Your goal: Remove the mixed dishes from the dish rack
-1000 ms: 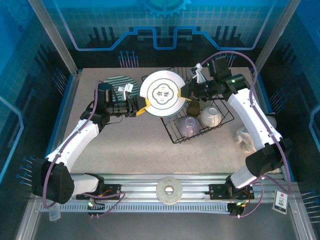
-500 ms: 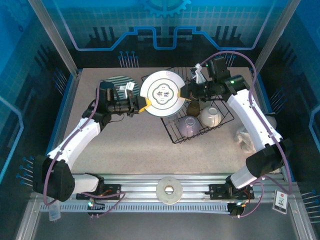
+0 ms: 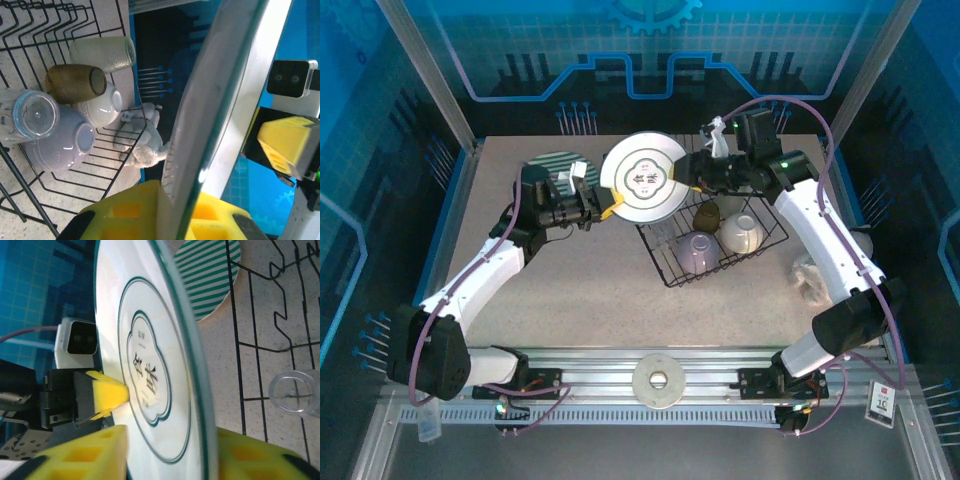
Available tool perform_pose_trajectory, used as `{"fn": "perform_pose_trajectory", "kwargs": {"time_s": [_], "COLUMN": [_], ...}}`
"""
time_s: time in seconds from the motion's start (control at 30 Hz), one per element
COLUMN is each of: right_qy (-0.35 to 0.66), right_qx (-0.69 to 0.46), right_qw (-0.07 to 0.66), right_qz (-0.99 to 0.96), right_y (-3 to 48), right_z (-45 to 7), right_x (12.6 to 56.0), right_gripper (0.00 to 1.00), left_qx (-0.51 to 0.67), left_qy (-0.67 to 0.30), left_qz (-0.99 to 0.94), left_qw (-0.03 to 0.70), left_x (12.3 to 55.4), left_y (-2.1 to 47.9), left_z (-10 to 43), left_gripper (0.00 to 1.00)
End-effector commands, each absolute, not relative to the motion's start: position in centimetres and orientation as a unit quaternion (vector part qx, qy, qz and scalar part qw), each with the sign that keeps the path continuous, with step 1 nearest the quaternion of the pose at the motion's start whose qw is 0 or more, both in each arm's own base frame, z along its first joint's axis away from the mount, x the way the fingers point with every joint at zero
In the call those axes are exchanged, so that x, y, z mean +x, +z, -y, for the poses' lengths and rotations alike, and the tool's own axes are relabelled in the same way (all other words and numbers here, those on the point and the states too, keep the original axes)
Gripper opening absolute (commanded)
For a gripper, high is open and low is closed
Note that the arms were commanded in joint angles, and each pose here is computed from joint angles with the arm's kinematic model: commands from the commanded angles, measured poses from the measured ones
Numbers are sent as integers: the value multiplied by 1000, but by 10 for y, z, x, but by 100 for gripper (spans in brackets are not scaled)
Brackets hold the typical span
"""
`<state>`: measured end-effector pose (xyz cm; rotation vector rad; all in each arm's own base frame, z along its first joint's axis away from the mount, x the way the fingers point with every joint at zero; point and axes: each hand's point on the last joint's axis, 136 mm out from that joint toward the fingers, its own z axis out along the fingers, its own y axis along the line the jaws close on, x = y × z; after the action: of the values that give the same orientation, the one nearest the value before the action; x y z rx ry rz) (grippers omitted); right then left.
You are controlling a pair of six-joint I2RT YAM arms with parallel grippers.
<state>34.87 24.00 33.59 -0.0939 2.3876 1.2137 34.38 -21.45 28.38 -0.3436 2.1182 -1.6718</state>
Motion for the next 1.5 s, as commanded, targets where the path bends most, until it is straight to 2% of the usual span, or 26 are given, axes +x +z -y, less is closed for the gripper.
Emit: {"fn": "perform_pose_trajectory", "kwargs": {"time_s": [0.0, 0.3, 0.4, 0.7, 0.9, 1.27, 1.47], "right_qy": [472, 470, 461, 445, 413, 367, 347], "right_qx": [-55, -46, -32, 15, 19, 1, 2], "right_qw": [235, 240, 251, 303, 333, 303, 282], "right_qz": [-848, -848, -851, -843, -848, -880, -894], "right_y": [354, 356, 356, 373, 371, 336, 313], "right_z": [-251, -247, -236, -183, -161, -154, -150], "right_x": [345, 361, 368, 389, 384, 364, 352], "right_gripper": [53, 92, 100, 100, 100, 100, 100], "left_qx": [-151, -167, -179, -205, -243, -359, -389], "left_qy": [-604, -610, -606, -594, -575, -502, -480], "left_qz": [-743, -729, -726, -724, -717, -721, -731], "left_qw": [247, 262, 270, 285, 309, 313, 291], "left_x": [357, 370, 375, 402, 432, 481, 491], "left_y": [297, 304, 303, 302, 290, 205, 168], "left_z": [206, 205, 202, 188, 147, 34, 1], "left_gripper": [0, 0, 0, 0, 0, 0, 0]}}
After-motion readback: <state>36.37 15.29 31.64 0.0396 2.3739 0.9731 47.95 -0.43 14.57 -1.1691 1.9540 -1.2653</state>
